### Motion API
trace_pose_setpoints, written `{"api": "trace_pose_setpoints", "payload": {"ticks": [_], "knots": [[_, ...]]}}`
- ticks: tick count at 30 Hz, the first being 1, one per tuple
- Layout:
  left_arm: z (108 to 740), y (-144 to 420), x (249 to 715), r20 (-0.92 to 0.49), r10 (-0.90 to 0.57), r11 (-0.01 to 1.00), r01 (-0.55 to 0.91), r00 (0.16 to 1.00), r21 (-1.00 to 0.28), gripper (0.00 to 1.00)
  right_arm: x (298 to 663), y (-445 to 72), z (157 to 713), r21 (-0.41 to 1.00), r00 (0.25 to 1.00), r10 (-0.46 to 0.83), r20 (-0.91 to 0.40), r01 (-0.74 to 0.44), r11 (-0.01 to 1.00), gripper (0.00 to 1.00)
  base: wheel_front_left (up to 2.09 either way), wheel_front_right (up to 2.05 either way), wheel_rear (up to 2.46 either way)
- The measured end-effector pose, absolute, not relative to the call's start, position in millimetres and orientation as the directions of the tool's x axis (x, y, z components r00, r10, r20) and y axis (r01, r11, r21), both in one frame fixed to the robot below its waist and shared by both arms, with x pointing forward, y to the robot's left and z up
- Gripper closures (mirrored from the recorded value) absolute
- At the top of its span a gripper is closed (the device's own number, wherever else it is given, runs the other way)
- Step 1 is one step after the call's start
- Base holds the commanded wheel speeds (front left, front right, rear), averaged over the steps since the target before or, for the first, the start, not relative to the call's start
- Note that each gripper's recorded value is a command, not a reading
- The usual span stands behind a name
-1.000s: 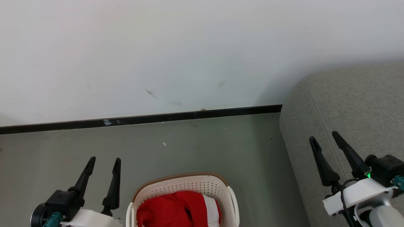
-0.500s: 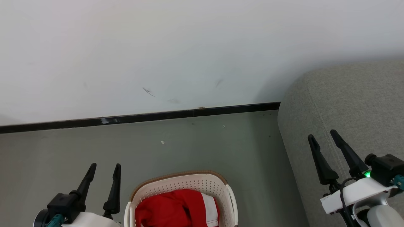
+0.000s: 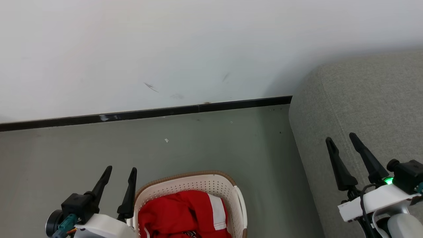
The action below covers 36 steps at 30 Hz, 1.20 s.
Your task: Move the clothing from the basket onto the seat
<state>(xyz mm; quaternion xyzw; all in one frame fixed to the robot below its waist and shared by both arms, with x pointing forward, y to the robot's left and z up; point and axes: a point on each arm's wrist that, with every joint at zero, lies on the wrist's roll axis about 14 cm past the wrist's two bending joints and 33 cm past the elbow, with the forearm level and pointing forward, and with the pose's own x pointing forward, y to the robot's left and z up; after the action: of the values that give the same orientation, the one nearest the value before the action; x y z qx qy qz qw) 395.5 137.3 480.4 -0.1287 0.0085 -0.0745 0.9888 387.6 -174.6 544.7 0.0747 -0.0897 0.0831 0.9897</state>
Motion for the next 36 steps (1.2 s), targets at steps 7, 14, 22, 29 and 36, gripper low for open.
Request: {"api": "trace_pose_setpoints", "payload": {"ticks": [7,14,22,29,36], "knots": [[468,125,407,-0.032,-0.186,0.950,0.171,0.982,-0.259,0.00,392,-181,536,0.142,0.977,0.132,0.167,-0.156,0.977,0.00,0.00,0.00,0.00],[451,111,418,-0.079,-0.232,0.943,0.204,0.970,-0.264,0.00,397,-185,525,0.158,0.984,0.114,0.138,-0.136,0.978,0.00,0.00,0.00,0.00],[430,92,435,-0.136,-0.285,0.931,0.240,0.949,-0.275,0.00,413,-184,520,0.158,0.984,0.119,0.134,-0.140,0.978,0.00,0.00,0.00,0.00],[406,76,448,-0.200,-0.334,0.920,0.272,0.921,-0.283,0.00,427,-188,510,0.162,0.988,0.108,0.113,-0.125,0.979,0.00,0.00,0.00,0.00],[370,63,455,-0.300,-0.365,0.913,0.276,0.881,-0.302,0.00,442,-191,499,0.187,0.991,0.087,0.099,-0.105,0.977,0.00,0.00,0.00,0.00]]}}
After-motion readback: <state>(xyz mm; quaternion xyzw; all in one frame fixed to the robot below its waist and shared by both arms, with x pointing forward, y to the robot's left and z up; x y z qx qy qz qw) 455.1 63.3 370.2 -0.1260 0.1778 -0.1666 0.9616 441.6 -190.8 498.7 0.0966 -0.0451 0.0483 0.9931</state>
